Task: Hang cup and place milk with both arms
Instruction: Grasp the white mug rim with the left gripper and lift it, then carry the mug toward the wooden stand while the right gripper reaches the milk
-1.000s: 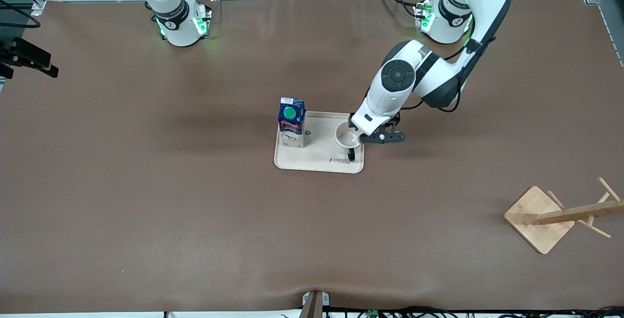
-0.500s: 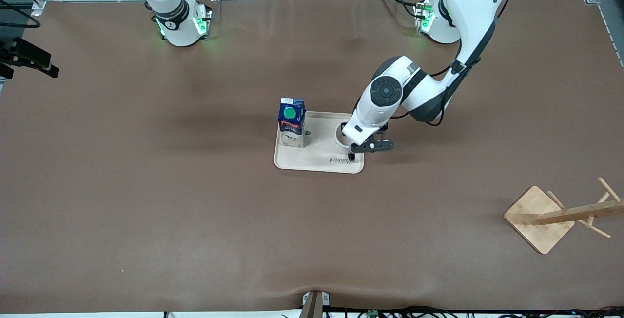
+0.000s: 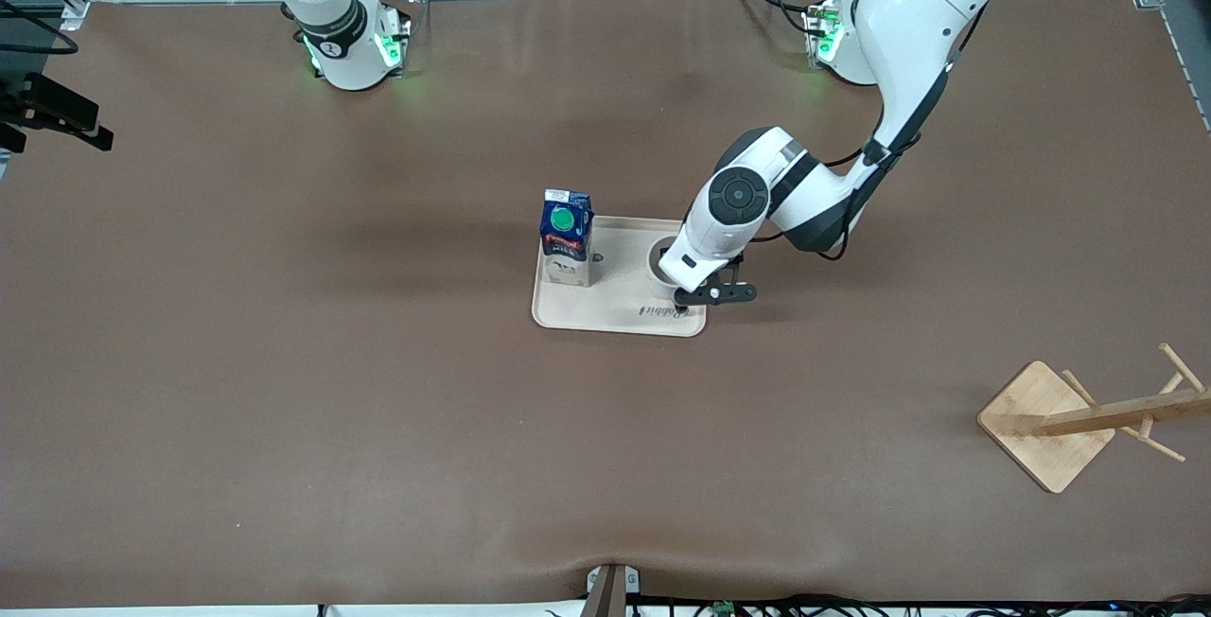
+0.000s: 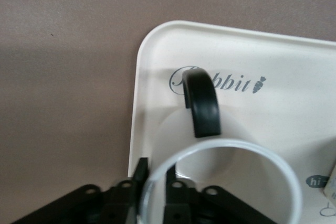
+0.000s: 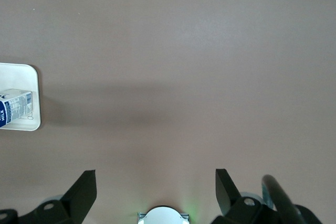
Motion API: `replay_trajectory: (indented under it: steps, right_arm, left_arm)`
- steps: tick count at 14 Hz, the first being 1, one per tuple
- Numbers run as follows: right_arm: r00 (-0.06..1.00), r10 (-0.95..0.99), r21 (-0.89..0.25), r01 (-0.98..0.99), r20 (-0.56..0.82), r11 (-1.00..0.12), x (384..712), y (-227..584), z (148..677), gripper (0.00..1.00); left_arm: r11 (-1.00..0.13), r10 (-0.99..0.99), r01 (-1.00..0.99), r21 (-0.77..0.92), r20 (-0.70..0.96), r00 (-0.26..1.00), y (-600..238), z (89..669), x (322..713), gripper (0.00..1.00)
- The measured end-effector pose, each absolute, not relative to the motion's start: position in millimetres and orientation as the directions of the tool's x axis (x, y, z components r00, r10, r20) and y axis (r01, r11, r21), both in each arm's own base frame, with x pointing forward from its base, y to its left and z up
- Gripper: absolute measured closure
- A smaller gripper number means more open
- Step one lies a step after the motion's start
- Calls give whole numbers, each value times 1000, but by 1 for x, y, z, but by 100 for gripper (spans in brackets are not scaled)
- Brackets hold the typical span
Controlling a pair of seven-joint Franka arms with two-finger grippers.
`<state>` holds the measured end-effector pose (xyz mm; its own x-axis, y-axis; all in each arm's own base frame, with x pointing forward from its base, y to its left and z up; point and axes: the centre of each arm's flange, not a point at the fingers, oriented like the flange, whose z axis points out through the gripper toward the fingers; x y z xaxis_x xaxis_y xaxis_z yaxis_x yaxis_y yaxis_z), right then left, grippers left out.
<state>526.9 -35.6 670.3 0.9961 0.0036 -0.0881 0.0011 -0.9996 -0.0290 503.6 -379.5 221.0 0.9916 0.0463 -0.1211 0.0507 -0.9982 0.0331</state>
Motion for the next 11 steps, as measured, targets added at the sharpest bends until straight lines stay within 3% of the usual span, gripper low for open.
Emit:
replay_trajectory:
  steps: [1,6,11]
  right_arm:
    - [996,4,-29,1,-89,-1000,527,-36,670,0]
    - [994,4,-31,1,-105,-1000,532,-36,661,0]
    - [988,0,-34,-5,-156,-999,545,-39,635,0]
  left_arm:
    - [-998,47,51,35,-119,992,-380,222,505,95]
    - [-999,44,44,-4,-94,995,-378,250,526,95]
    - [-995,56,55,-78,-12,998,-353,359,552,95]
